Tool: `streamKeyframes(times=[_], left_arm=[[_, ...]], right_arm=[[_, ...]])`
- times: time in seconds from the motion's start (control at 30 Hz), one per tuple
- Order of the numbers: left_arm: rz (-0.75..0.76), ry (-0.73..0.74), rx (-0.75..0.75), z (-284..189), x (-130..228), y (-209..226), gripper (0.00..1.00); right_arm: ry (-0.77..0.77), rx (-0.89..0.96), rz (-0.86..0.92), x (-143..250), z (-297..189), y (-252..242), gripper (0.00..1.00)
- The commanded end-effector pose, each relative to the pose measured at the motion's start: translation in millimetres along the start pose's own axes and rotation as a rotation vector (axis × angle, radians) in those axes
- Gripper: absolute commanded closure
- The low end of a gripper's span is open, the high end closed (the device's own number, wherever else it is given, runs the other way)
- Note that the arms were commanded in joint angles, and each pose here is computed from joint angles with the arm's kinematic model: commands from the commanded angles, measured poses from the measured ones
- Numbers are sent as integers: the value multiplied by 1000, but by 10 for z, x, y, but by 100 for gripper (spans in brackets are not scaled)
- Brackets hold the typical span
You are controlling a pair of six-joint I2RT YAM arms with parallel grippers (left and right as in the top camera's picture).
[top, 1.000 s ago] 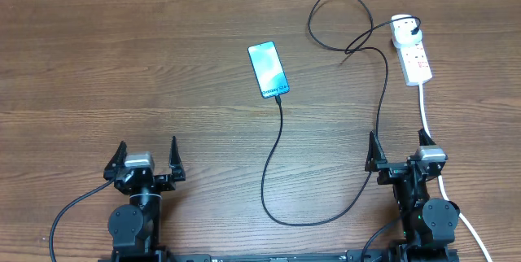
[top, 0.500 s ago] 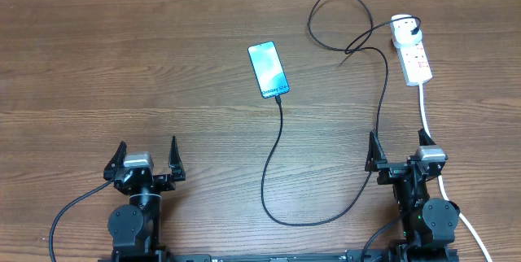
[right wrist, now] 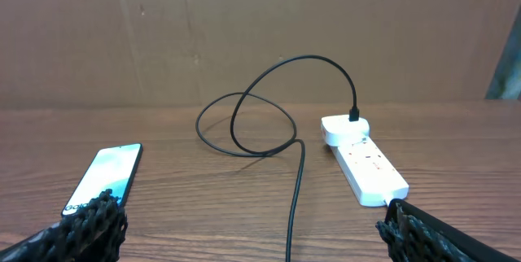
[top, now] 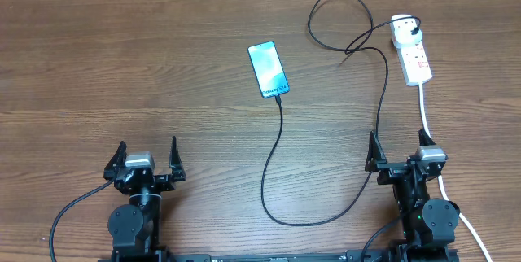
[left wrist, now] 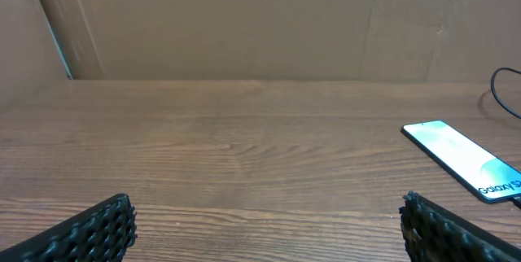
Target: Plug charger to phone and switch on socket
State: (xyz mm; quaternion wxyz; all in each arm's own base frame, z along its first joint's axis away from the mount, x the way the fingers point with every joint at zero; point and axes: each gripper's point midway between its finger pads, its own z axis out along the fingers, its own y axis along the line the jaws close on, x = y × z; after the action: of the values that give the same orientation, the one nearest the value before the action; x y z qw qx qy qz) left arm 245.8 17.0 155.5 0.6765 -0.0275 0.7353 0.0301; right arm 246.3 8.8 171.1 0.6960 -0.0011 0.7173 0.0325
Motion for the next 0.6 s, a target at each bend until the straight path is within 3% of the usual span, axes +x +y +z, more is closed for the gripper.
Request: streamKeyframes(times=[0.0, 0.57], left_arm=[[18, -6, 3, -3, 0, -2, 1], [18, -9, 11, -4, -8, -15, 1]], right_arm=[[-3, 9, -2, 21, 2, -17, 0], [-3, 9, -2, 21, 2, -17, 0]])
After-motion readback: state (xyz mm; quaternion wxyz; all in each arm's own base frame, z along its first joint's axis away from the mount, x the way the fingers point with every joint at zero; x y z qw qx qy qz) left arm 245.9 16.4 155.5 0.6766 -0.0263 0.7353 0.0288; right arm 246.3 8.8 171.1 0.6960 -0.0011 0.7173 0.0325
